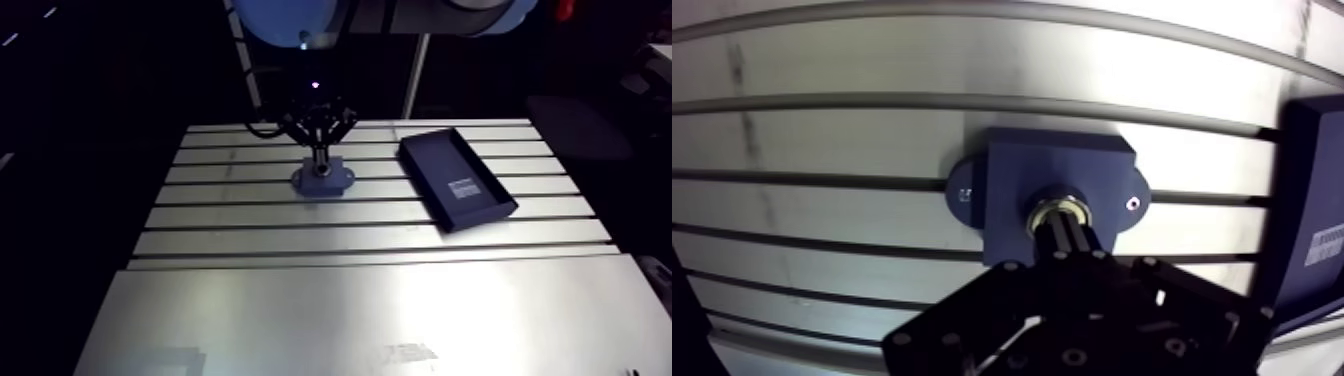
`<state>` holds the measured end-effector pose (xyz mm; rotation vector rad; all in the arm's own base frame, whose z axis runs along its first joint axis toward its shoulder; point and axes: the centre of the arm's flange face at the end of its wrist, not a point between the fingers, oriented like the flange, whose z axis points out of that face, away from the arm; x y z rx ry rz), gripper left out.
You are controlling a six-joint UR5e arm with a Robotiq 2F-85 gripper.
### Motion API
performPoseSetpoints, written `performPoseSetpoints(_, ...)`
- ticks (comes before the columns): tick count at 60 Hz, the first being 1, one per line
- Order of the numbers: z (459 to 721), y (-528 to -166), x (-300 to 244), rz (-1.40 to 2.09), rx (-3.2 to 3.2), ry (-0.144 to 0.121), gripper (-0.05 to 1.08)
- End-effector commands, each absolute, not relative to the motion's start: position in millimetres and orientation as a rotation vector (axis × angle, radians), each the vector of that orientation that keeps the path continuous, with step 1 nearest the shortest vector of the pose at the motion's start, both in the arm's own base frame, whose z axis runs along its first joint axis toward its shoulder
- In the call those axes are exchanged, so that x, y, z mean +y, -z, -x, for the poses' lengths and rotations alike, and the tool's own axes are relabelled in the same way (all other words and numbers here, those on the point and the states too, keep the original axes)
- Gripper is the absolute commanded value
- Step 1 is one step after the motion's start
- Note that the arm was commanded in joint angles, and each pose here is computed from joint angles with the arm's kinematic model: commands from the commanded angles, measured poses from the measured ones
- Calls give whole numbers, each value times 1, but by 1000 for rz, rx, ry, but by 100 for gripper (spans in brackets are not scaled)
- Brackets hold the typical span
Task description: Pick up the bearing and press it into the housing until flush.
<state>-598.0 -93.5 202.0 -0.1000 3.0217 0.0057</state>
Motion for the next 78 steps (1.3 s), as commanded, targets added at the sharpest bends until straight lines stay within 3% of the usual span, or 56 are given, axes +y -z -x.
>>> performPoseSetpoints(1, 596, -199, -95, 105, 3017, -9, 103)
performPoseSetpoints(78, 597, -192, -93, 123, 3031, -7, 103)
